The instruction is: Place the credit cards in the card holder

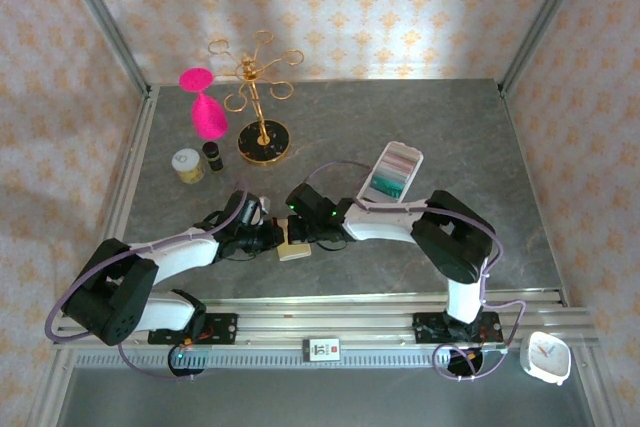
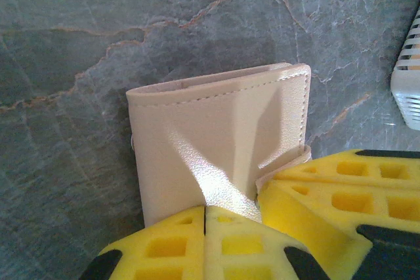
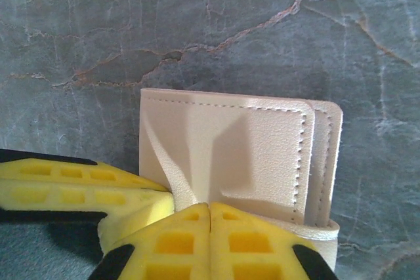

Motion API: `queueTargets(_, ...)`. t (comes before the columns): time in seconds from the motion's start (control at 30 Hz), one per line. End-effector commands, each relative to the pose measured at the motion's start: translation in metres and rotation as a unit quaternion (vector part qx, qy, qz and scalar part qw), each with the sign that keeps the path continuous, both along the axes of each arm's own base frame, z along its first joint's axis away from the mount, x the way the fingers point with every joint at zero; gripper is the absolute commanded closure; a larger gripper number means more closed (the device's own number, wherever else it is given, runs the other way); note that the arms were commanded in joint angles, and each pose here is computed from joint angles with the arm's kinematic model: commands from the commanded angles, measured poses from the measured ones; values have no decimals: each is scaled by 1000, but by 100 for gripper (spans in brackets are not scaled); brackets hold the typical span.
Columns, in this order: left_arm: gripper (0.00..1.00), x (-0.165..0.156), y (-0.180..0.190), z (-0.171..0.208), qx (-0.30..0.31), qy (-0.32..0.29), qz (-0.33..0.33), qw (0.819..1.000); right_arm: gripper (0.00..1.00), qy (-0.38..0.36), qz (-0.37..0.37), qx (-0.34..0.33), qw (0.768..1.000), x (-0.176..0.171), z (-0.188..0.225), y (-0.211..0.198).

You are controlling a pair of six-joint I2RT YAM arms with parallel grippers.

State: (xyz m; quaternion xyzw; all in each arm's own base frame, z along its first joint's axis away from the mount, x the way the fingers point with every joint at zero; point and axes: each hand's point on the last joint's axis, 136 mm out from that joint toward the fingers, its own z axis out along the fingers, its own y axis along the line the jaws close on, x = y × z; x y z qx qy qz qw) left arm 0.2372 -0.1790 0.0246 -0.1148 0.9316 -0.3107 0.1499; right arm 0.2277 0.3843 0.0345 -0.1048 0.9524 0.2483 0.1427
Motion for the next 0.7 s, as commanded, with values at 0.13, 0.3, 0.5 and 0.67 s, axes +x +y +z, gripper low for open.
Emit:
queueTargets(0.13,99,0,8,-10,12,15,23,1000,100,109,24,-191,975,-76,-84,-92)
queueTargets(0.3,99,9,18,-2,14,5,50,999,100,111,23,-224,968,-77,-96,-102)
queueTargets(0.5,91,28,54,30,54,-36,119,991,100,81,7,-192,978,-59,-79,-79)
queueTargets(0.67,68,35,82,69,90,-85,174,977,74,18,-11,-92,996,-24,-22,-27)
